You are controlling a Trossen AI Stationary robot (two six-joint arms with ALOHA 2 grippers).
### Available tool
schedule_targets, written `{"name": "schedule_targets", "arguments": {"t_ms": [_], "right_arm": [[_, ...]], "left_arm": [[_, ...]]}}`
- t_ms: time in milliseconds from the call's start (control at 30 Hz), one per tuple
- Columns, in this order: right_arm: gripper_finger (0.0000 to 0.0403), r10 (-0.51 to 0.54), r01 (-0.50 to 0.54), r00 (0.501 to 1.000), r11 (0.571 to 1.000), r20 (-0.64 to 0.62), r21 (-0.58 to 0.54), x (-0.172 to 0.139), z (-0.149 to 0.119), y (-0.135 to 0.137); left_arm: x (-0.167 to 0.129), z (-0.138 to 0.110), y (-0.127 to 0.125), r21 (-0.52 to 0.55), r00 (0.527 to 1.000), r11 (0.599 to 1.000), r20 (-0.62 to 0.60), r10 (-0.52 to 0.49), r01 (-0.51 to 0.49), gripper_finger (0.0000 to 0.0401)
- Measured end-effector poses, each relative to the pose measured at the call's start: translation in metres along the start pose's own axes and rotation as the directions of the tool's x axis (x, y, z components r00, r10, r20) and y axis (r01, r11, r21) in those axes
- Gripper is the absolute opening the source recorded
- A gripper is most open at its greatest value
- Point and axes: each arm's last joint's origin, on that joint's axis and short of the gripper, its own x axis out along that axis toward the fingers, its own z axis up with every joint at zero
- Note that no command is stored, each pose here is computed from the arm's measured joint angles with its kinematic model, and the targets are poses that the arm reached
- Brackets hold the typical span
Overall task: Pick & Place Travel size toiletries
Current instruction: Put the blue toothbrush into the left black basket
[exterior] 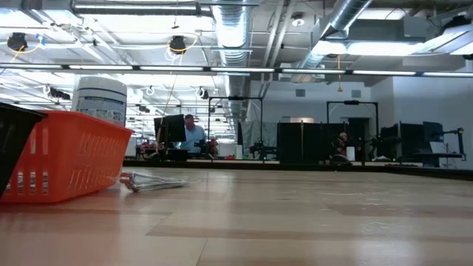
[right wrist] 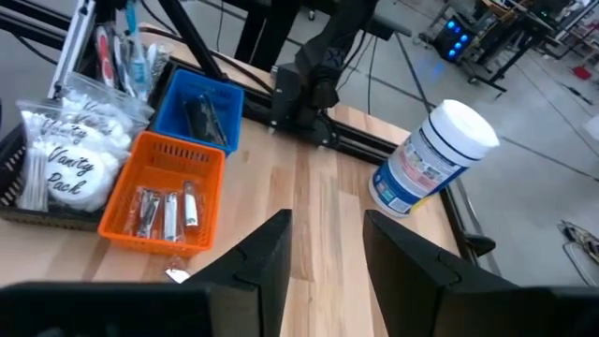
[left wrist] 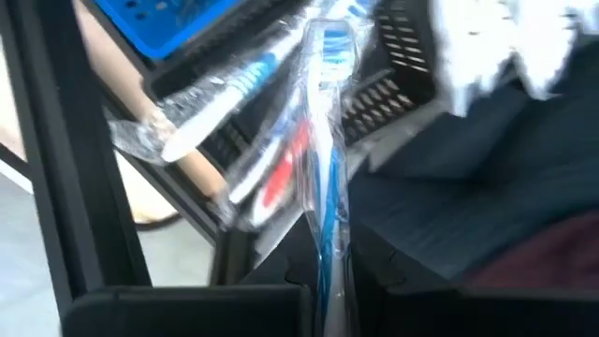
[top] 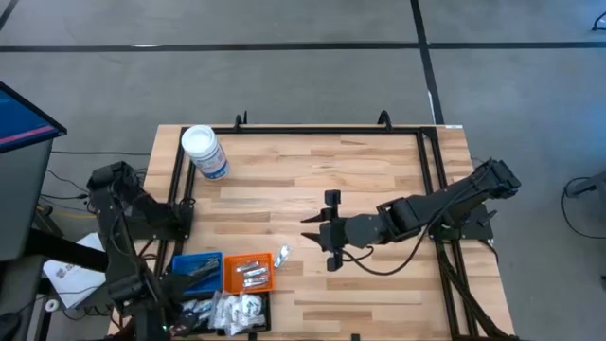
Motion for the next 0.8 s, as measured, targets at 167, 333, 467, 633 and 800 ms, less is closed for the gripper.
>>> {"name": "schedule_targets", "arguments": {"t_ms": [167,333,467,633,800], "right_arm": [[0.0129,0.013,-0.013,1.0,1.0,0.012,-0.004,-0.003,0.002,0.005],[0.0127,0.01,-0.01,1.0,1.0,0.023,0.002,-0.003,0.003,0.005],[0.0128,0.009,-0.009,1.0,1.0,0.023,0.003,-0.003,0.003,0.004],[0.0128,0.009,-0.009,1.0,1.0,0.026,0.004,-0.003,0.003,0.005],[0.0127,0.009,-0.009,1.0,1.0,0.026,0.004,-0.003,0.003,0.005]], "left_arm": [[0.02,-0.005,-0.002,0.028,0.997,0.999,0.071,0.043,-0.045,0.0011],[0.042,-0.01,-0.004,0.058,0.986,0.996,0.156,0.062,-0.072,0.0011],[0.055,-0.013,-0.004,0.086,0.98,0.99,0.174,0.099,-0.115,0.0014],[0.064,-0.016,0.0,0.114,0.968,0.98,0.209,0.139,-0.166,0.0027],[0.072,-0.017,0.002,0.141,0.956,0.968,0.241,0.168,-0.206,0.0053]]}}
